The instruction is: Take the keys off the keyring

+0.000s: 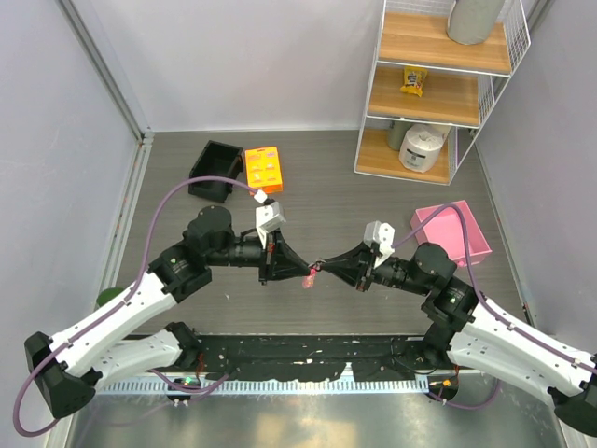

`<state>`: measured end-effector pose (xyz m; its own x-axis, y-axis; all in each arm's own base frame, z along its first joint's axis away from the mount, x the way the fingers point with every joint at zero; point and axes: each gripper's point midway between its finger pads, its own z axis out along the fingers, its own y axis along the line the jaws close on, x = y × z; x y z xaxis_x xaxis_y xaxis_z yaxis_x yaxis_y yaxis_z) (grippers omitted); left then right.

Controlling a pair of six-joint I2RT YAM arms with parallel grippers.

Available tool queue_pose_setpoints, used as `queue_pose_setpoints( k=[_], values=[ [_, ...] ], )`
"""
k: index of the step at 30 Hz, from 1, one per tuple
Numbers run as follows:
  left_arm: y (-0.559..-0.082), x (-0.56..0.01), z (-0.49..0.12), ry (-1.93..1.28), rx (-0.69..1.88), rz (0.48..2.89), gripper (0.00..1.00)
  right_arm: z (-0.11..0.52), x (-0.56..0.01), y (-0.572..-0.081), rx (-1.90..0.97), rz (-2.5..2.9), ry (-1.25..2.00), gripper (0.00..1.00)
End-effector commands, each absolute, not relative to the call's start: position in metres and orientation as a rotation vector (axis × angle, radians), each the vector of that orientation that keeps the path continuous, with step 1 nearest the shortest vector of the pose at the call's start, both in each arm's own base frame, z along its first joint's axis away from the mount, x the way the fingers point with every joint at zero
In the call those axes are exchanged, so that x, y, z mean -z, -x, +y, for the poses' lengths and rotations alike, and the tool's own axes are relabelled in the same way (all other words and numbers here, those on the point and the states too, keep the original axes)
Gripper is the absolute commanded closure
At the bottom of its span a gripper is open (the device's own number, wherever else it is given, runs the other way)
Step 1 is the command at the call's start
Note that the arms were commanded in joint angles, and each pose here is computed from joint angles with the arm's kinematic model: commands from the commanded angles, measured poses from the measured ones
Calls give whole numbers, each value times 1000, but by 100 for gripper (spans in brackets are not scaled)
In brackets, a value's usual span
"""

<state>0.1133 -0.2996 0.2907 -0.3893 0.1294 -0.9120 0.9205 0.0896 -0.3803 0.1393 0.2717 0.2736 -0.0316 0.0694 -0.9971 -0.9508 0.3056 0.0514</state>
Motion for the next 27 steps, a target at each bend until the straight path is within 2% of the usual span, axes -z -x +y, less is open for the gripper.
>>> queue_pose_setpoints(
  k=[1,19,21,22,24,27],
  values=[
    [-104,-290,-296,-1104,1384,1667,100,265,-309,-151,-973,1247,842,95],
    [-146,-238,-291,-1072,1088,2007,99,282,-294,-147,-1015,1375,970,95],
    [-146,-241,-295,-1064,1110,1972,79,281,-294,-152,-1003,1393,944,95],
    [-146,-243,-296,-1053,1123,1951,60,280,-295,-155,-992,1407,917,95],
    [-147,-249,-297,-1024,1140,1887,41,276,-294,-161,-972,1429,872,95],
    [-149,-256,-295,-993,1138,1797,28,273,-298,-164,-967,1437,830,95]
  ],
)
